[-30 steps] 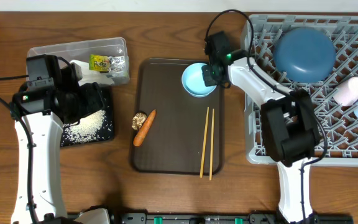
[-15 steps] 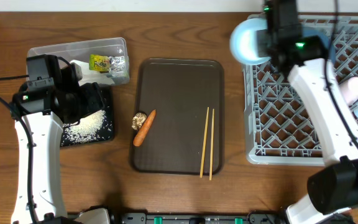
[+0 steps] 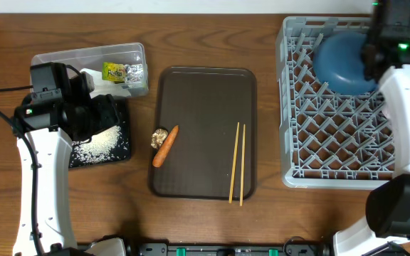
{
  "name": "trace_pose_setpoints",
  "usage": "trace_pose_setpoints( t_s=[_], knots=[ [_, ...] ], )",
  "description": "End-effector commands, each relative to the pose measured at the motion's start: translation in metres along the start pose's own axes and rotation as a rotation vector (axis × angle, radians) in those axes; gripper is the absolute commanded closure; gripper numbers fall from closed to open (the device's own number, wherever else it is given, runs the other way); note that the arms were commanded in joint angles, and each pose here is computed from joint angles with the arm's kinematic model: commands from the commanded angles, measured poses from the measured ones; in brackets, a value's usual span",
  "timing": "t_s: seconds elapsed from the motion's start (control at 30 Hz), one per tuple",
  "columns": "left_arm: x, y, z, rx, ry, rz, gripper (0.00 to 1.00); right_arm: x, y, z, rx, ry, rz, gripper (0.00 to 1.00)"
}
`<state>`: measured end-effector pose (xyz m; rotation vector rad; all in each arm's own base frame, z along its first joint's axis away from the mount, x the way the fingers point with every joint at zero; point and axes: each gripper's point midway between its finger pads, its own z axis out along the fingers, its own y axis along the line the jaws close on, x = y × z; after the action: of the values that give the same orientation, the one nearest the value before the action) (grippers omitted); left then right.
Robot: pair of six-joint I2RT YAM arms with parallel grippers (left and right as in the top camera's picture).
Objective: Sort waste into correct bins and load items into the dishwasher rack
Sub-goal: 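Lift the light-blue bowl and carry it into the dish rack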
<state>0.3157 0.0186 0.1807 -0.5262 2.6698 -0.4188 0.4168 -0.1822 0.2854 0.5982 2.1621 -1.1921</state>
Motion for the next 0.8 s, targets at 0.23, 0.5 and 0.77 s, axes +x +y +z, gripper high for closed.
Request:
trace_pose_setpoints(
  t_s=[0.23,0.5,0.77],
  knots=[
    [-0.003,0.001,-0.001,-0.006,-0.005,-0.005,0.34,0.038,-0.056,0.063,0.224,0.096,0.146,0.99],
    [-0.003,0.001,-0.001,-0.006,-0.005,-0.004,0.35,0.041,-0.070,0.100,0.319,0.045,0.069,0.99],
    [-0.003,0.001,-0.001,-0.006,-0.005,-0.005,0.34,0.037,-0.060,0.140,0.359,0.012,-0.033,0.99]
  ],
)
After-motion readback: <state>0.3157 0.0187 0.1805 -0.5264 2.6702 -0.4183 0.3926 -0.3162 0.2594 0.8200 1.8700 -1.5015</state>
